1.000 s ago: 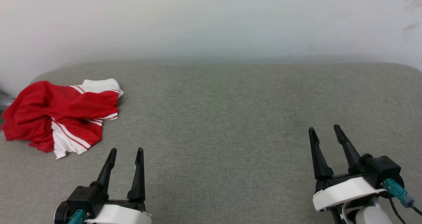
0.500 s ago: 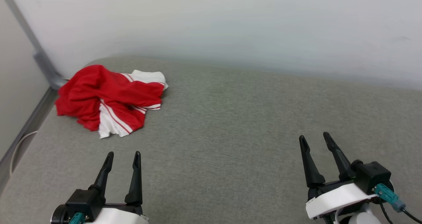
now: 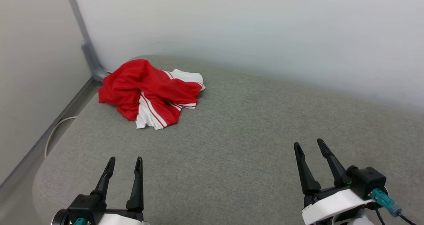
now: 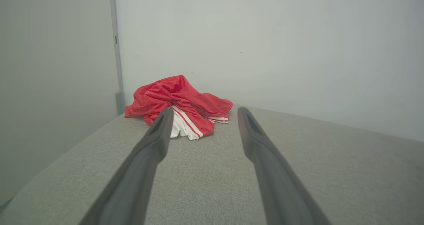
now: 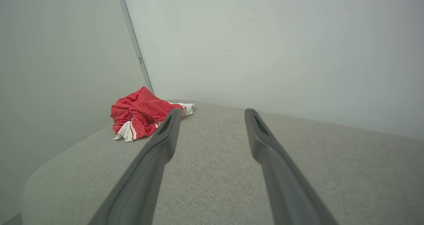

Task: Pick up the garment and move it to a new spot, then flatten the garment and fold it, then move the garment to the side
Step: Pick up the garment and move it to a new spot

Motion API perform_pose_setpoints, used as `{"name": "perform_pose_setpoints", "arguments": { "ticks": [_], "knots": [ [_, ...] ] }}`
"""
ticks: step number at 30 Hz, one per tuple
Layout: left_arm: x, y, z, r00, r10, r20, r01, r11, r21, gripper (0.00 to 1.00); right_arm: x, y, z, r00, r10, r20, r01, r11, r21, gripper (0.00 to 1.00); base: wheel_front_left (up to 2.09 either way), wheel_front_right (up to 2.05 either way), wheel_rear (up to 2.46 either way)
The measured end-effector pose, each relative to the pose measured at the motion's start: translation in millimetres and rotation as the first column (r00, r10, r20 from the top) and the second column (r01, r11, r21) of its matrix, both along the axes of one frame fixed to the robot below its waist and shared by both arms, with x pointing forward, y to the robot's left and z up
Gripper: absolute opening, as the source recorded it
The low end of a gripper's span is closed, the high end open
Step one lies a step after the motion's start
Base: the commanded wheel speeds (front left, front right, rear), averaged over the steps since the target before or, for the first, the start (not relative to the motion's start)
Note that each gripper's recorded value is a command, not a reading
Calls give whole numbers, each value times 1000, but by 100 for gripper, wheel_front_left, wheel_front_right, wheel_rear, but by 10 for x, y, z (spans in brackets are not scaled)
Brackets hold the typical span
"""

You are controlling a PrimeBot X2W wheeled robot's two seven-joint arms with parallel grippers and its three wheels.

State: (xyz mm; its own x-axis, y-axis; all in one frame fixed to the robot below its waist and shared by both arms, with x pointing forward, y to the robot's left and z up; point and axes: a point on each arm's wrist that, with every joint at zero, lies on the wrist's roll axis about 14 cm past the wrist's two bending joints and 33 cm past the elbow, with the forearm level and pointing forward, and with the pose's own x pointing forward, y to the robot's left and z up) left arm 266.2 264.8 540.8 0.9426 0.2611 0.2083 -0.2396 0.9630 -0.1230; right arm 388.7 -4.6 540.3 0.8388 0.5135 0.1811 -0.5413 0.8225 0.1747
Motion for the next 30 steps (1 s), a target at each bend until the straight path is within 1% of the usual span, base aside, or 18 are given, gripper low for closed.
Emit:
{"name": "perform_pose_setpoints", "arguments": {
  "ticks": [12,24,30],
  "knots": [
    [-209,107,-32,999,51,-6,-51,999,6,100,-55,229,-6,998,68,-2,-68,998,-7,100,0,0,0],
    [-173,106,-31,999,45,-10,-45,999,9,100,-34,177,-37,999,53,-13,-53,999,0,100,0,0,0],
    [-13,170,-19,999,48,-14,-48,999,-6,100,74,92,-63,1000,23,-4,-23,1000,-14,100,0,0,0]
  ]
}}
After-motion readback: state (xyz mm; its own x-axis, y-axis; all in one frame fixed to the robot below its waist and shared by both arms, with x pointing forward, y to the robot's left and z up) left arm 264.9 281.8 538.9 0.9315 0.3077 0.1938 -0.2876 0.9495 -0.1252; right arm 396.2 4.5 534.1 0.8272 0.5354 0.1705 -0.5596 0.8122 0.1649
